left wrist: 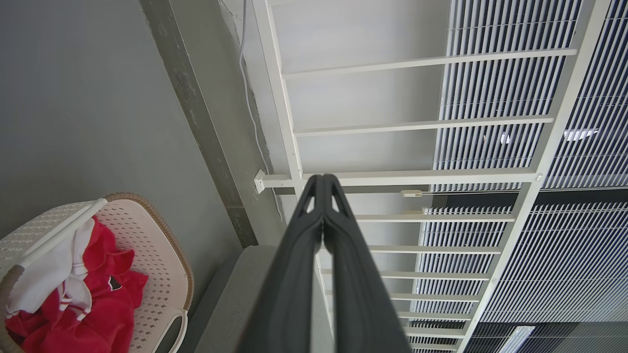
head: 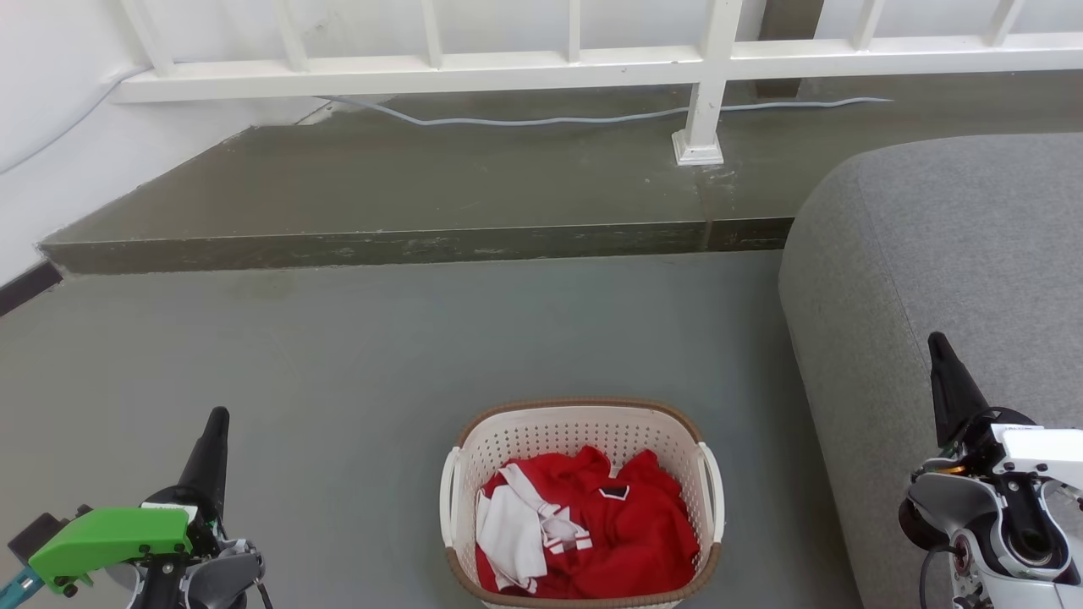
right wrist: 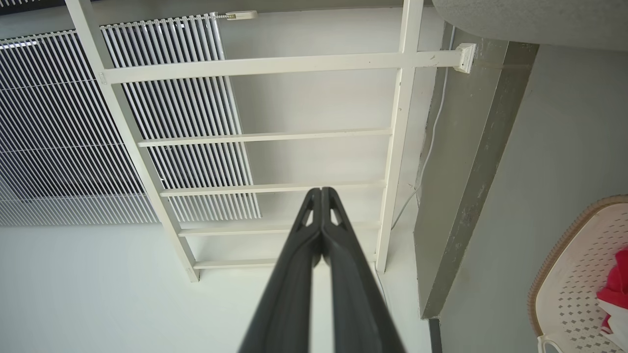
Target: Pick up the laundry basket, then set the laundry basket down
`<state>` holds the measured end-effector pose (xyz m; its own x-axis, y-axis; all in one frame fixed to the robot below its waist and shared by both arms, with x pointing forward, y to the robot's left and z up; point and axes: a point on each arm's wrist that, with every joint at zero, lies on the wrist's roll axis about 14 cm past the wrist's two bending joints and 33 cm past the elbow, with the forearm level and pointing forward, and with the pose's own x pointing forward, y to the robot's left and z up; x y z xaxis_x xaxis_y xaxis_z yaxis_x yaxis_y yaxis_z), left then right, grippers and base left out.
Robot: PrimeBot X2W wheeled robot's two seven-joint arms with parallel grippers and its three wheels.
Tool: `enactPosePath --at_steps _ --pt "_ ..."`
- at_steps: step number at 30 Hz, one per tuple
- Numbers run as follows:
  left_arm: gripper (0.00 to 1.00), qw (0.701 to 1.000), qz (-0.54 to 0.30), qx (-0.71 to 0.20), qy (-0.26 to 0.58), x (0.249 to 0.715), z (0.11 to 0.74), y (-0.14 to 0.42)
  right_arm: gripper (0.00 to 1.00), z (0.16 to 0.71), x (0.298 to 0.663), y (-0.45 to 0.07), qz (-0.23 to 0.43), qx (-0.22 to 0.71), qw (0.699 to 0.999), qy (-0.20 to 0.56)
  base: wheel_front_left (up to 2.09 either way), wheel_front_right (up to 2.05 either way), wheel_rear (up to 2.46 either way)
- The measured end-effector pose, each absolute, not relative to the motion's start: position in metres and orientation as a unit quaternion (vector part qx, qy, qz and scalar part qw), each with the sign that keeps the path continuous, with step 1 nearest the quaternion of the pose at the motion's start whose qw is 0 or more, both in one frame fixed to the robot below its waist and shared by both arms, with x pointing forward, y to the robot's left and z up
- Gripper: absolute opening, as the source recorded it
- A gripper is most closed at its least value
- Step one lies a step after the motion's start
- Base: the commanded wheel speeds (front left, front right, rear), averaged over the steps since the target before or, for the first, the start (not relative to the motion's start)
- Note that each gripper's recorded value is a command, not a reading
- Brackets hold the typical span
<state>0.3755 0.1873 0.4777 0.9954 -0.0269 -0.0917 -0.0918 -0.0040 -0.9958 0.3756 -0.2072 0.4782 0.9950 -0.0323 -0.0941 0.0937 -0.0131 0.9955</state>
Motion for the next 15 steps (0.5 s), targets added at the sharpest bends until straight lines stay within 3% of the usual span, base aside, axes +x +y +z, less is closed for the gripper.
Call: enactPosePath --at_steps 15 --pt "0.00 0.704 0.023 -0.708 0.042 0.3755 0.4778 0.1873 0.00 0.4783 0.3756 -0.2072 -0.045 0.710 0.702 0.022 0.00 0.00 0.00"
